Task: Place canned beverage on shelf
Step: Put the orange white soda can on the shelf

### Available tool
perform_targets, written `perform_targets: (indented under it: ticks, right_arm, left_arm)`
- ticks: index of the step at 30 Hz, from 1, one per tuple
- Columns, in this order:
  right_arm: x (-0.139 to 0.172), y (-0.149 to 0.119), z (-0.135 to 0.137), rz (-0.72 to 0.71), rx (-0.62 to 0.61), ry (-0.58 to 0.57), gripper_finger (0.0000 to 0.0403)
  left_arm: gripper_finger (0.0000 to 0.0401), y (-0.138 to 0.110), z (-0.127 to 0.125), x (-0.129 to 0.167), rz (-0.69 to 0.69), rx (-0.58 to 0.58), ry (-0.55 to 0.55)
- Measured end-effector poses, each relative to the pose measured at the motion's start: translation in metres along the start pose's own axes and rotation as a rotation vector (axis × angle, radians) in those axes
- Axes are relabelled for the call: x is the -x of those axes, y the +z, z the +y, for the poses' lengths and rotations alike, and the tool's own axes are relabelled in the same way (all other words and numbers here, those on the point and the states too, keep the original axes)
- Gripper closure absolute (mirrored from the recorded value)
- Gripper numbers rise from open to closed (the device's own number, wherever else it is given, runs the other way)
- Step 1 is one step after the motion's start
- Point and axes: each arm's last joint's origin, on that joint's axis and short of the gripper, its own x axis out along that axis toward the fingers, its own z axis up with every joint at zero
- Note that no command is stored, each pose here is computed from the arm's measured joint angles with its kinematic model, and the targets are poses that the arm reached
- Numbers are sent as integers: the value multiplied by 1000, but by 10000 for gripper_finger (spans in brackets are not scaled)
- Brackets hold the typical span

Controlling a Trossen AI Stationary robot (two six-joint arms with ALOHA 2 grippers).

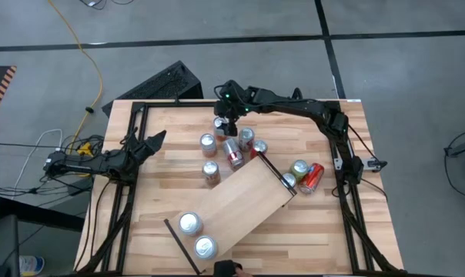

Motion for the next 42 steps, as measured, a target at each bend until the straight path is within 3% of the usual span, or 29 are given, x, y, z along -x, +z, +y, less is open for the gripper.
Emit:
perform_targets:
  ticks: [11, 25, 35, 42]
  right_arm:
    - [-12, -15, 4, 22, -12, 9, 62]
    - [-13, -12, 7, -22, -8, 50, 62]
    - [-40, -29, 14, 65, -21, 95, 63]
    - [-38, -29, 13, 74, -28, 72, 108]
  left_arm:
    - [50, 0, 0, 0, 0, 1, 0]
    - [50, 0, 0, 0, 0, 3, 0]
    - [50, 0, 0, 0, 0, 9, -1]
    - [50, 0, 0, 0, 0, 10, -1]
